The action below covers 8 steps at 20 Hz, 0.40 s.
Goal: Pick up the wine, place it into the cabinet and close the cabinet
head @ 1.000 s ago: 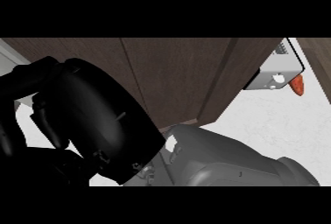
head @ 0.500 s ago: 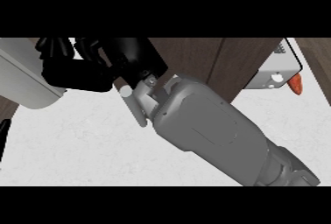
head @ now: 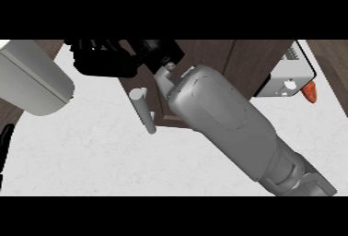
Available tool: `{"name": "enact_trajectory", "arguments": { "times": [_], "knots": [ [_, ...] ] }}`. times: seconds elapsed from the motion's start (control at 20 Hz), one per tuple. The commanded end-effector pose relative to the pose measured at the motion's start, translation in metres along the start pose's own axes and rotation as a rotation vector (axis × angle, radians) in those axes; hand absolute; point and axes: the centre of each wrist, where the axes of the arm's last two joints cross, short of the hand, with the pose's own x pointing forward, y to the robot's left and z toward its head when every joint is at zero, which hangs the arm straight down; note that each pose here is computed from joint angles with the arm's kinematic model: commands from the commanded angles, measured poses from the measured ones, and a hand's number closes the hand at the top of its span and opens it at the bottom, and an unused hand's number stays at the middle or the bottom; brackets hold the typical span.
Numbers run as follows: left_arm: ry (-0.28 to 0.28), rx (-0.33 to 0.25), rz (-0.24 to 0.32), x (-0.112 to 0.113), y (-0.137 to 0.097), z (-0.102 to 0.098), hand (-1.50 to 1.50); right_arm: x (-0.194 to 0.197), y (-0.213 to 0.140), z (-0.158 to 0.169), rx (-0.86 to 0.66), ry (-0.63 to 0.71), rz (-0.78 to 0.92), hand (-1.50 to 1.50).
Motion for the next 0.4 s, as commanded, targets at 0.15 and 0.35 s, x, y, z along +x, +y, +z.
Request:
{"name": "enact_trajectory", "arguments": {
  "times": [0.15, 0.35],
  "knots": [
    [0.004, -0.016, 0.004, -0.004, -0.008, -0.001, -1.5, -0.031, -0.056, -0.006, -0.125, 0.09, 0.11, 1.5],
    [-0.015, -0.018, 0.019, 0.011, -0.004, -0.017, -1.5, -0.045, -0.052, 0.001, -0.129, 0.094, 0.111, 1.5]
  ]
}}
